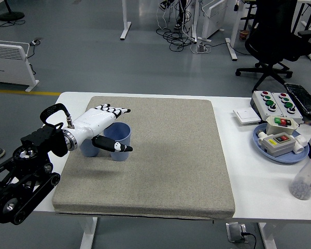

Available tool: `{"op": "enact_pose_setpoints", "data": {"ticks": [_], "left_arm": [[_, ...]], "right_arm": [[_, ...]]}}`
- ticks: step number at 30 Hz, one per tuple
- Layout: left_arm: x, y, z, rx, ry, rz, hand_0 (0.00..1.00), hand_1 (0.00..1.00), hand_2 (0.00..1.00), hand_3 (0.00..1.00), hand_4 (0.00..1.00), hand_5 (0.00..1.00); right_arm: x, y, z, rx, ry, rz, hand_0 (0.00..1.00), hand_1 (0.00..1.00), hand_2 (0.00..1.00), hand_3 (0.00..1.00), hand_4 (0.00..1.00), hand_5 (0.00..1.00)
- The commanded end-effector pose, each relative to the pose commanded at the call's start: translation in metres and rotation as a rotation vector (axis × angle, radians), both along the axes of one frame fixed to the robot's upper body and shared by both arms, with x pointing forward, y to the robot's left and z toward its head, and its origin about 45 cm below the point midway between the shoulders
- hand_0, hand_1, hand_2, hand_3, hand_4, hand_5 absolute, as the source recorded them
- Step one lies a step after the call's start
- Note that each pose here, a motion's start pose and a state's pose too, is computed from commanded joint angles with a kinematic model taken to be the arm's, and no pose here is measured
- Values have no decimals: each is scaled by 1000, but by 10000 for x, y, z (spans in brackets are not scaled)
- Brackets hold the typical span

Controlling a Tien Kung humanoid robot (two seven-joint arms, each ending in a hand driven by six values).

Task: Push cup pick cup insert cup

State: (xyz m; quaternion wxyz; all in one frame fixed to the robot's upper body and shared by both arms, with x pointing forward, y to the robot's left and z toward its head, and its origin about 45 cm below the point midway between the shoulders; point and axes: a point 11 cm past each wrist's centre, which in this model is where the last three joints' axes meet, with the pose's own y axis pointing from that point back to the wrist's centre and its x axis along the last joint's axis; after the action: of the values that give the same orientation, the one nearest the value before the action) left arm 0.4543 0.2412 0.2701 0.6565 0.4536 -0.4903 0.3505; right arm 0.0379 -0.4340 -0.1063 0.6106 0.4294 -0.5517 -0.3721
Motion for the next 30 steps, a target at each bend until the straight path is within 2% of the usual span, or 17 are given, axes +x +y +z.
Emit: {"op": "enact_pose_setpoints", "data": {"ticks": [1,4,6,7,12,13,18,19,23,24,25,30], "left_arm": [[11,-3,-13,2,8,4,941,962,998,998,998,582],[62,-2,-72,17,30,23,941,962,998,998,998,582],[102,0,-90,23,25,31,941,962,998,998,998,582],[112,-3,-90,25,23,32,910,937,998,998,978,527],[214,13,-145,47,26,42,910,937,998,998,978,527],[218,13,-147,48,25,42,825,878,934,998,899,406],[267,28,-219,78,43,49,825,878,934,998,899,406],[277,45,-248,95,55,57,721,816,882,987,848,347],[302,76,-302,128,78,76,721,816,882,987,848,347],[304,78,-306,131,80,77,721,816,882,987,848,347],[312,79,-318,138,81,78,643,805,865,947,842,338],[324,65,-320,132,53,63,643,805,865,947,842,338]], "right_arm": [[0,0,0,0,0,0,739,679,731,614,211,409],[1,0,0,0,0,0,739,679,731,614,211,409],[1,-1,0,0,0,0,739,679,731,614,211,409],[1,-1,1,0,0,0,738,679,731,614,211,409],[7,-5,3,-1,0,3,738,679,731,614,211,409],[8,-5,3,-1,0,3,739,679,731,614,211,409],[6,-6,3,-1,0,2,739,679,731,614,211,409],[8,-7,3,-1,0,4,739,679,730,614,212,409],[1,-8,3,-1,0,2,739,679,730,614,212,409],[0,-7,3,-1,0,2,739,679,730,614,212,409],[2,-8,3,-2,0,3,739,679,730,614,212,409],[3,-10,4,-2,0,4,739,679,730,614,212,409]]}}
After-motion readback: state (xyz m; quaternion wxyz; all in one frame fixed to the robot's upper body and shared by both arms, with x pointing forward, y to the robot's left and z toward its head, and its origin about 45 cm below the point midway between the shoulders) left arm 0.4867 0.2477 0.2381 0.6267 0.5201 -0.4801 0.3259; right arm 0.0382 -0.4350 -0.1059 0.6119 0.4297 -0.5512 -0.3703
